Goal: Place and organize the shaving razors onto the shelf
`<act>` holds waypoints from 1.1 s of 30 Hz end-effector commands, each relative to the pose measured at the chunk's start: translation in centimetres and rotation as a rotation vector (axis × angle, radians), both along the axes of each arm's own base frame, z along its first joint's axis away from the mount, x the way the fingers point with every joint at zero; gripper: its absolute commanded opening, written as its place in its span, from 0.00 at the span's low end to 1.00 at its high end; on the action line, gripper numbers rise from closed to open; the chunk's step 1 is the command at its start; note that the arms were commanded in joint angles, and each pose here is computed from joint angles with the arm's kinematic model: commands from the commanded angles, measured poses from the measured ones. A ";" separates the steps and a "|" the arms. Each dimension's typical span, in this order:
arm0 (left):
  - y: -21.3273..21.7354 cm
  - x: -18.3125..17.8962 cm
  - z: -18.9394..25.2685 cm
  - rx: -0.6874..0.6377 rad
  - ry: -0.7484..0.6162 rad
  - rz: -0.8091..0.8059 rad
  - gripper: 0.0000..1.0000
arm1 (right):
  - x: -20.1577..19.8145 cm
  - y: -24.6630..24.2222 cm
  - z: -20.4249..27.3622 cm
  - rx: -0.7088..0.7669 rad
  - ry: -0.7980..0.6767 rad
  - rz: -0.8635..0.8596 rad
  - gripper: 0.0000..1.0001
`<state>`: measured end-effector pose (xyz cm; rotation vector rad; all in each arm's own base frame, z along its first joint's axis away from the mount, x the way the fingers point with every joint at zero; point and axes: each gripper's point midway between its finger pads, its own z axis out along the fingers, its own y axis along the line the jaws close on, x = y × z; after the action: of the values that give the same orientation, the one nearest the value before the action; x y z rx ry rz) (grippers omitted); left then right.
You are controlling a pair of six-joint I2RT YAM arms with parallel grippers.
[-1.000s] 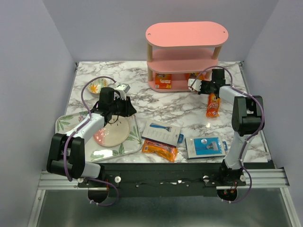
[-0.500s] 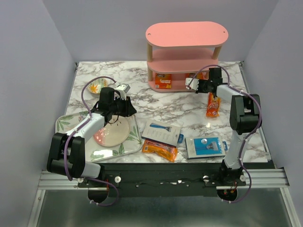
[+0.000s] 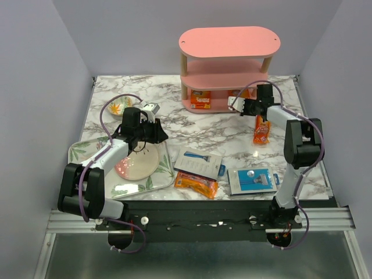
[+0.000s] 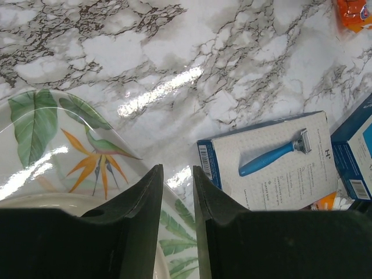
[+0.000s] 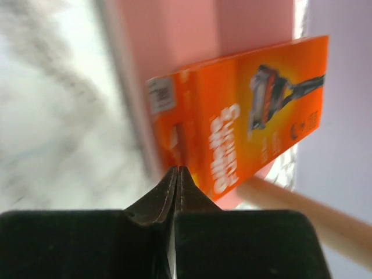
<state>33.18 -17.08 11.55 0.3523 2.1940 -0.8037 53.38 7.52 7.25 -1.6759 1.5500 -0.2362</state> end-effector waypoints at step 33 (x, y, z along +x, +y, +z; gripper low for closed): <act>-3.0 -11.6 -1.8 0.346 -0.042 -0.807 0.52 | -21.6 17.7 2.5 0.515 1.067 -0.250 1.00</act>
<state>27.17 -21.42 12.32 1.0491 2.1602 -0.8366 32.42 25.06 10.72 -1.2501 2.2190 0.9416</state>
